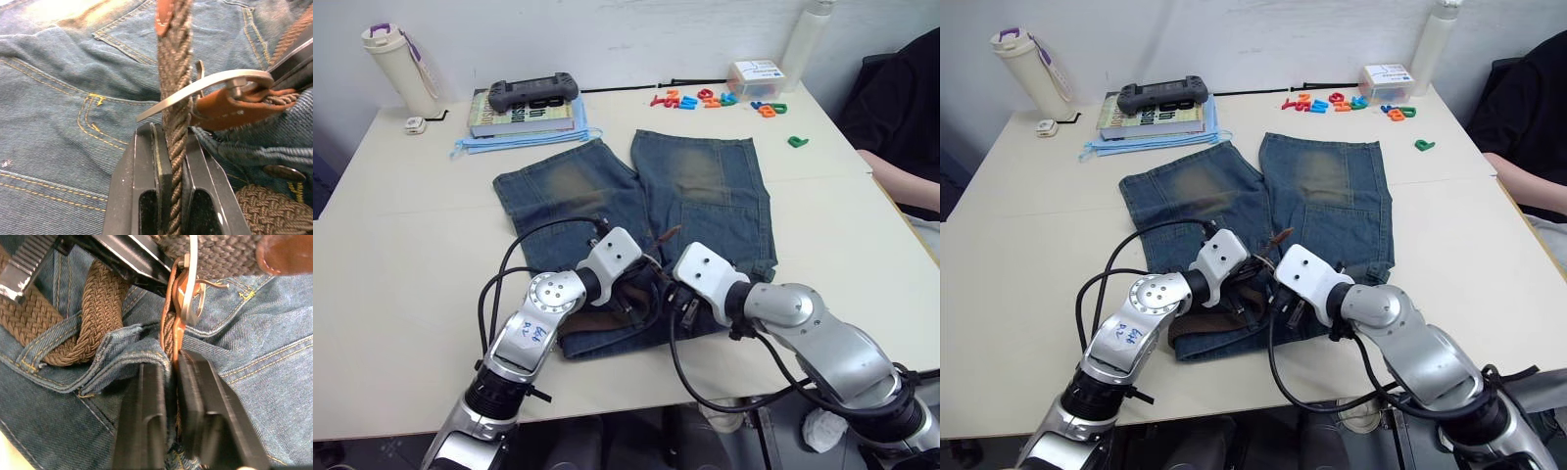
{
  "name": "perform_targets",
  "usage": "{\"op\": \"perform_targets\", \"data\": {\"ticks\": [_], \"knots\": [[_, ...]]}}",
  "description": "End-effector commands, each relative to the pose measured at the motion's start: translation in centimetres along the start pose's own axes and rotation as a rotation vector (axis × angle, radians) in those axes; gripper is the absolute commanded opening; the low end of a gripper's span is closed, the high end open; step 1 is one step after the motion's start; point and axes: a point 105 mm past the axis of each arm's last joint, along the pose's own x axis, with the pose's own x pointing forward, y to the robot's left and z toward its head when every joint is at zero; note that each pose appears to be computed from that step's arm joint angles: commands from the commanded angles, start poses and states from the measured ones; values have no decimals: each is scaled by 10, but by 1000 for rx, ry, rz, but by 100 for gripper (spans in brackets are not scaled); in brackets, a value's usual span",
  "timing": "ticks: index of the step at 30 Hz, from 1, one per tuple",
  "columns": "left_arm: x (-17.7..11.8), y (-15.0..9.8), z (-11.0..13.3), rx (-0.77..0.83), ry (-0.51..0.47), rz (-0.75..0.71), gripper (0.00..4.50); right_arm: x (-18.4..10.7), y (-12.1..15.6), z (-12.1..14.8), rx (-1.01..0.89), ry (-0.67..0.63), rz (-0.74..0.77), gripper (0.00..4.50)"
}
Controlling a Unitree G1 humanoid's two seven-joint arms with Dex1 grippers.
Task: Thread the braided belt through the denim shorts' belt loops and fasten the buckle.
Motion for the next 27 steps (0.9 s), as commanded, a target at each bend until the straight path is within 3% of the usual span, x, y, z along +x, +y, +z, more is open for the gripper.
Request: {"op": "perform_targets", "data": {"ticks": [1, 7, 10, 18, 27], "knots": [[1, -5, 8, 14, -39, -16, 0, -20, -5, 22, -24, -86, -10, 317], [1, -6, 7, 9, -40, -19, 0, -51, -35, 33, -52, -115, -96, 317], [2, -7, 7, 7, -41, -23, 0, -56, -42, 47, -177, -148, -135, 317], [3, -9, 9, 10, -48, -31, 0, -31, -39, 61, -871, -143, -225, 317], [3, -10, 11, 25, -57, -33, 0, -13, -44, 49, -1038, -100, -213, 317]]}}
